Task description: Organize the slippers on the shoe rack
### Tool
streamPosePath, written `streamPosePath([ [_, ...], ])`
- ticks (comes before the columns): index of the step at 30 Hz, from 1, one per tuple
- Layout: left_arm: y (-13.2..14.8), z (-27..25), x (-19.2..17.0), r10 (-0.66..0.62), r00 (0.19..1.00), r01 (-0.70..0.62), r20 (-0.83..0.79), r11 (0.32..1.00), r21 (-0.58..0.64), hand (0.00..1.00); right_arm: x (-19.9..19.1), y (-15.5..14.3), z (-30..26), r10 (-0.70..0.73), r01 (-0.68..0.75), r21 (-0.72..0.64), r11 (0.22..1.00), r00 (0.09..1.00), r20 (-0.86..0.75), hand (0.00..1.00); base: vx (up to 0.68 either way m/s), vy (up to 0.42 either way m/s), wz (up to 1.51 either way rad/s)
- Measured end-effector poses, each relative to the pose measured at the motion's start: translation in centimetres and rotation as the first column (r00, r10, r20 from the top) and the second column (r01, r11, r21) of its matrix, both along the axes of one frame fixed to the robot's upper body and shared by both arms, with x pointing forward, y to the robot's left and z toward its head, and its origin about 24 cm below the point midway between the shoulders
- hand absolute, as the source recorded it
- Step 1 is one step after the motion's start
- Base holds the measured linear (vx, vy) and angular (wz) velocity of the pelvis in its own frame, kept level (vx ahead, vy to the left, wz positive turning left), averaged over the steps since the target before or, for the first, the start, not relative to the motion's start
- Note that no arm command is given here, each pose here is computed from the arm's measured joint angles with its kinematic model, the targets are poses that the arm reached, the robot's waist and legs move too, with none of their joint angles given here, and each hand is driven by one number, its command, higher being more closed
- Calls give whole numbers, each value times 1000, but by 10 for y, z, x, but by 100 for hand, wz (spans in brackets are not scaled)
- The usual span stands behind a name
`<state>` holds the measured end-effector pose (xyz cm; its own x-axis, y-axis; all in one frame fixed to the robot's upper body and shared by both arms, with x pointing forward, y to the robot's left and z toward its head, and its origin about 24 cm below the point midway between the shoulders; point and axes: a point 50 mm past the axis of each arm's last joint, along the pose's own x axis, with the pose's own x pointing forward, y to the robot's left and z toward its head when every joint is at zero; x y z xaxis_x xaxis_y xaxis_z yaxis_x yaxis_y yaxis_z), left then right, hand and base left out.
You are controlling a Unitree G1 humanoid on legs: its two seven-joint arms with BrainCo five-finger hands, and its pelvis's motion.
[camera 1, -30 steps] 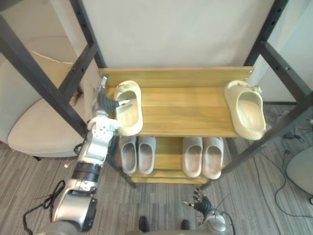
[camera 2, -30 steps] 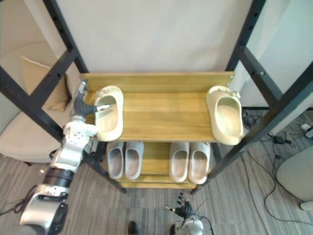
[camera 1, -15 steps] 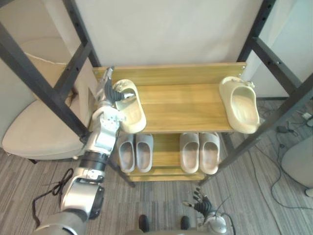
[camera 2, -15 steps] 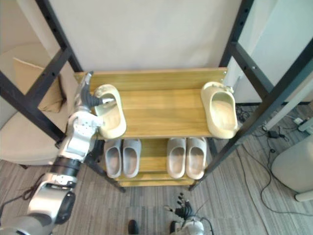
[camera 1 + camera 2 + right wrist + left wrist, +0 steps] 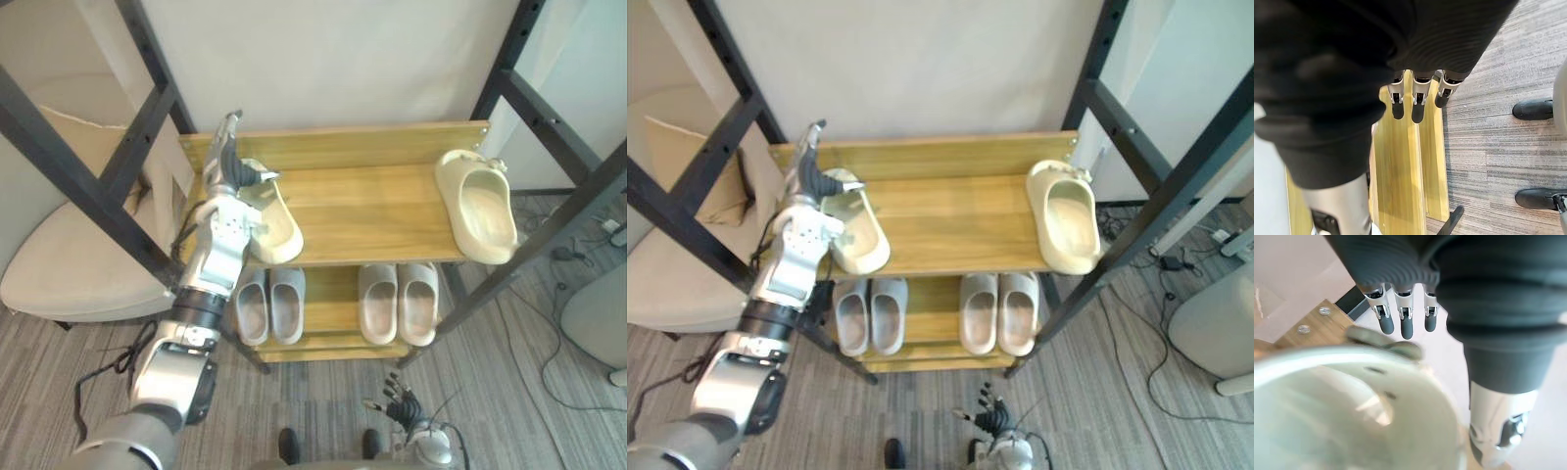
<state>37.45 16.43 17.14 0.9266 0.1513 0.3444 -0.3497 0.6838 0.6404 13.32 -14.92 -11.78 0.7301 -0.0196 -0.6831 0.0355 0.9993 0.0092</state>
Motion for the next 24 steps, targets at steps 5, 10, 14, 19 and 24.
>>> streamPosePath([
  [5, 1, 0, 0, 2, 1000, -2, 0, 1000, -2, 0, -2, 0, -1, 0, 0, 0, 1000, 1000, -6, 0, 0, 0, 0],
  [10, 1, 1, -1, 2, 1000, -2, 7, 1000, -4, 0, -2, 0, -1, 1, -1, 0, 1000, 1000, -12, 0, 6, 0, 4],
  [14, 3, 1, -1, 2, 1000, -2, 0, 1000, -8, 0, -1, 1, -1, 8, -8, 0, 1000, 1000, -10, 0, 0, 0, 2],
  [19, 10, -9, -3, 25, 999, -25, -32, 1000, -2, 0, -1, 1, -1, 10, -10, 0, 1000, 1000, -9, 0, 0, 1, 2],
  [24, 14, -18, -6, 43, 997, -44, -60, 999, -5, 0, -1, 1, -1, 10, -10, 0, 1000, 1000, -9, 0, 0, 0, 0],
])
